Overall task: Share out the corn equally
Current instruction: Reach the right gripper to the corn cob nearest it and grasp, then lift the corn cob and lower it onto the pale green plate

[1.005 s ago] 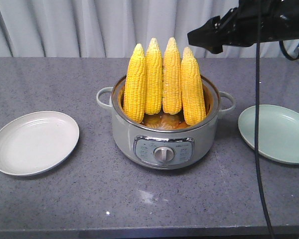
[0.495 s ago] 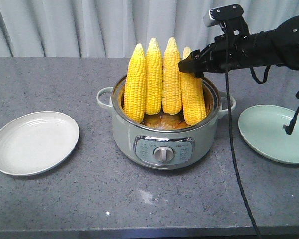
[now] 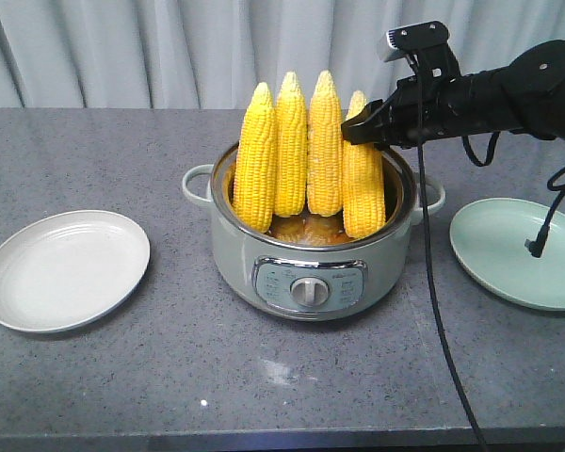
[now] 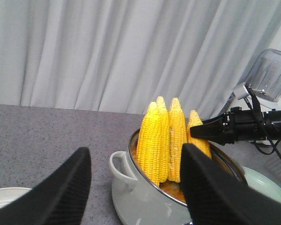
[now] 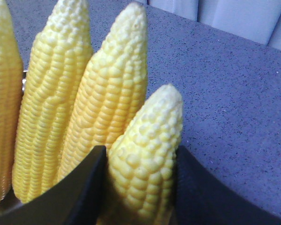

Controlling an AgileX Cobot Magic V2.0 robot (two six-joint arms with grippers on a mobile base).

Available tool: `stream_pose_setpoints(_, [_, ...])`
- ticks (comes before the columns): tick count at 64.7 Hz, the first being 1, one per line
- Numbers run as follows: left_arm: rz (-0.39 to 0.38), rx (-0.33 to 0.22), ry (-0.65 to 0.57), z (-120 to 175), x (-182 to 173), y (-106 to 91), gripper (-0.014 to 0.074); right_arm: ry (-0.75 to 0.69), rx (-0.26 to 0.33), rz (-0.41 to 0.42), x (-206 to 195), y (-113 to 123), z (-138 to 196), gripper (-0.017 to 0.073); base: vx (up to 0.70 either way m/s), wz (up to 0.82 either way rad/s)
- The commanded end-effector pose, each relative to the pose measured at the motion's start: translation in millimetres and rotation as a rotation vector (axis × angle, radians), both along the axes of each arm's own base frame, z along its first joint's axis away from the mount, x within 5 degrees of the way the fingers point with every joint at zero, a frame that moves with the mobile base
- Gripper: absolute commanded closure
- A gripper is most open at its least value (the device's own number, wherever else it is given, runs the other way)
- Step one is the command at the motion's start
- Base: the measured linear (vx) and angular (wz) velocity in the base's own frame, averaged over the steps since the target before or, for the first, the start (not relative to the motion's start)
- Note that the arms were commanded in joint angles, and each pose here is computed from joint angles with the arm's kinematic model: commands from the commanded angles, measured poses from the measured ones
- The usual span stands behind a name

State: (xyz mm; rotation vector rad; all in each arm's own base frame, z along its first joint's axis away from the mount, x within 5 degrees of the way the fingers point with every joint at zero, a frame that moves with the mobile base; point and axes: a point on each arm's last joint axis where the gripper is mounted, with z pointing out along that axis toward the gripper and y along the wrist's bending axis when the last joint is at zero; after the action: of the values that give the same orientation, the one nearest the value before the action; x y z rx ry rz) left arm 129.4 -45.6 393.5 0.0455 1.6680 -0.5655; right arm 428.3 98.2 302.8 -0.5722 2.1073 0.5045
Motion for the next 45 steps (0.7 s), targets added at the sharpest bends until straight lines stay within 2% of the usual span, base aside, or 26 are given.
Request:
stream_pose_setpoints(1, [0.024,-0.039,-0.069,15,0,2.1,0.0179,-0.12,0.02,-0.022,-5,-3,36,0.0518,0.0,0.0])
stream_pose_setpoints(4, [0.024,-0.039,-0.069,15,0,2.1,0.0179,-0.129,0.015,-0.019,-6,-3,38,0.0571,0.0,0.0])
stream_pose_setpoints(13, [0.024,-0.039,-0.069,15,0,2.1,0.0179,-0.193,0.038,-0.036,-17,-5,62,0.0568,0.0,0.0])
stream_pose_setpoints(28, [0.024,-0.039,-0.069,15,0,2.1,0.0179,-0.442,0.067,-0.066,-75,-21,155,0.0567,0.0,0.0])
stream_pose_setpoints(39, [0.024,-0.039,-0.069,15,0,2.1,0.0179,-0.587,0.086,-0.16,-132,-58,211,0.0565,0.0,0.0])
stream_pose_setpoints(45, [0.025,-0.039,-0.069,15,0,2.2,0.0179,-0.592,0.051,-0.222,-153,-84,223,0.0565,0.0,0.0])
